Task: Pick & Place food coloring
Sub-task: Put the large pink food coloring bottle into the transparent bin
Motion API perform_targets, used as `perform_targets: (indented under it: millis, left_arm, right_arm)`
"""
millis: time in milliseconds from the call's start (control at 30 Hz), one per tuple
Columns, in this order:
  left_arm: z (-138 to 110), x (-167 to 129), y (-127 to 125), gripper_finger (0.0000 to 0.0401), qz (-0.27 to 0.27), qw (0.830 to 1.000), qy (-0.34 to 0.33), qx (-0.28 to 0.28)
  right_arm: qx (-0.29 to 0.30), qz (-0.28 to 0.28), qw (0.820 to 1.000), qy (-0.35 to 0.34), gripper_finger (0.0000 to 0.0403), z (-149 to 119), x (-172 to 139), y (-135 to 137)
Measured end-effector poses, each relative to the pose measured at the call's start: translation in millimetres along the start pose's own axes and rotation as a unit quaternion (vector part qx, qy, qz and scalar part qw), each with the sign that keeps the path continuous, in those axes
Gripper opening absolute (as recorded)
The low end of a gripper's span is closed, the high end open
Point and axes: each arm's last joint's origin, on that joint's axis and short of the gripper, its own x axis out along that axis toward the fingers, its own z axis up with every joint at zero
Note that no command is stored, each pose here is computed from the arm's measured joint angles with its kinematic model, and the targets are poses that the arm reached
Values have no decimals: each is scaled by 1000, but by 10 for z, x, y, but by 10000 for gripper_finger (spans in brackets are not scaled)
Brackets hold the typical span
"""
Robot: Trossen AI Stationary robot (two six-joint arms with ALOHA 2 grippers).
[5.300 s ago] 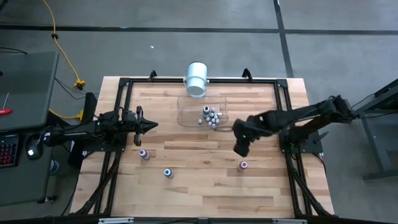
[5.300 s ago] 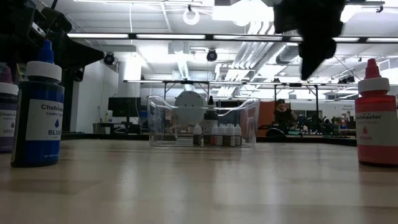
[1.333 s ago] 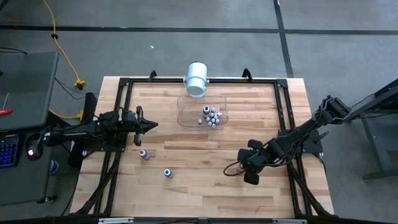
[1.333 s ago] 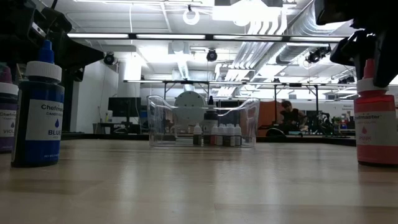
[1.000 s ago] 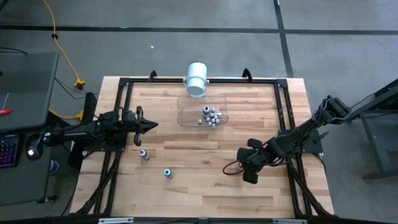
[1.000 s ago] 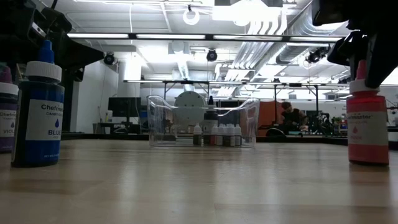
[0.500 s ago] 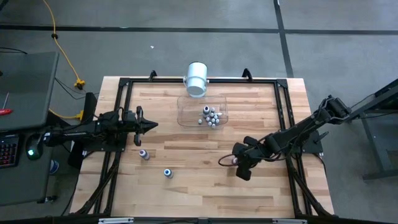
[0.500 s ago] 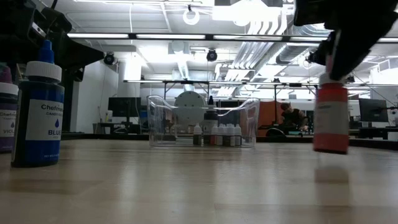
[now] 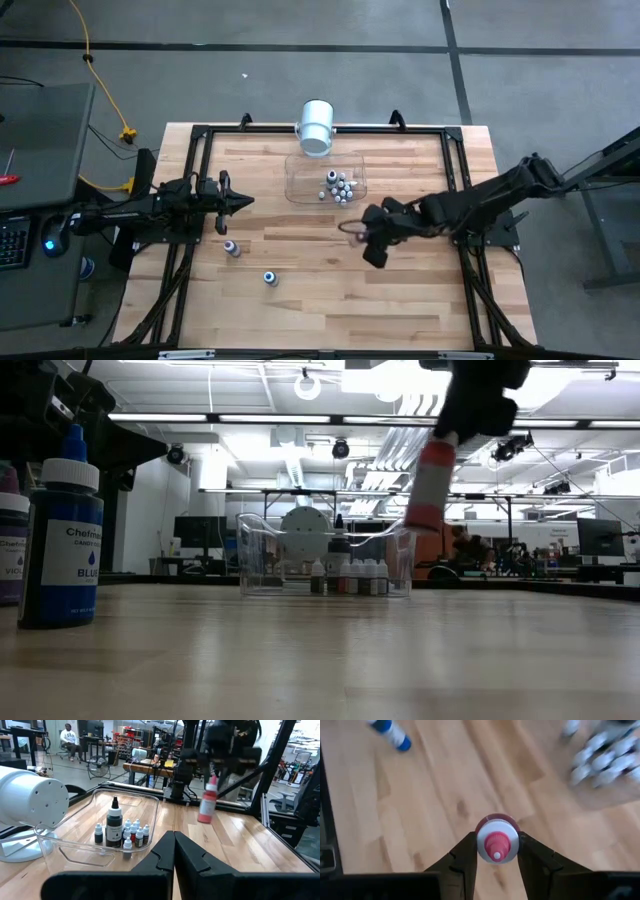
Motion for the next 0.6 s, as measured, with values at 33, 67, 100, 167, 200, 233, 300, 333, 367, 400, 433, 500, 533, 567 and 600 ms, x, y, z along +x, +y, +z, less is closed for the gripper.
perform_targets:
  millis: [33, 67, 100, 167, 200, 233, 300, 333, 367, 400, 433, 500, 533, 567, 600]
  left_arm:
    - [0, 0, 0, 1, 0, 1000, 0, 0]
    - [0, 0, 0, 1, 0, 1000, 0, 0]
    - [0, 0, 0, 1, 0, 1000, 0, 0]
    - [0, 0, 0, 1, 0, 1000, 0, 0]
    - [0, 0, 0, 1, 0, 1000, 0, 0]
    - [0, 0, 0, 1, 0, 1000, 0, 0]
    - [0, 0, 0, 1, 0, 1000, 0, 0]
    - [0, 0, 0, 1, 0, 1000, 0, 0]
    - [0, 0, 0, 1, 0, 1000, 0, 0]
    - [0, 0, 0, 1, 0, 1000, 0, 0]
    - [0, 0, 0, 1, 0, 1000, 0, 0]
    - [0, 0, 0, 1, 0, 1000, 0, 0]
    - [0, 0, 0, 1, 0, 1000, 0, 0]
    - [0, 0, 0, 1, 0, 1000, 0, 0]
    - [0, 0, 0, 1, 0, 1000, 0, 0]
  right_arm:
    - [4, -5, 1000, -4, 109, 57, -34, -16]
    - [8, -12, 1000, -9, 109, 111, -69, -33]
    - [13, -18, 1000, -14, 109, 164, -104, -49]
    - [20, -22, 999, -26, 109, 273, -177, -72]
    - [23, -21, 999, -31, 109, 325, -212, -83]
    - [27, -22, 999, -38, 109, 378, -250, -94]
    - [36, -32, 998, -49, 109, 480, -298, -114]
    - [40, -38, 997, -56, 109, 535, -322, -118]
    - [44, -45, 996, -61, 109, 591, -338, -123]
    - [47, -53, 995, -65, 109, 650, -346, -127]
    - [51, -62, 994, -69, 109, 711, -354, -132]
    - [61, -77, 992, -81, 109, 841, -374, -154]
    - [66, -82, 991, -84, 109, 900, -375, -167]
    - [70, -90, 990, -87, 109, 955, -378, -187]
    - [74, -98, 988, -90, 109, 1006, -376, -207]
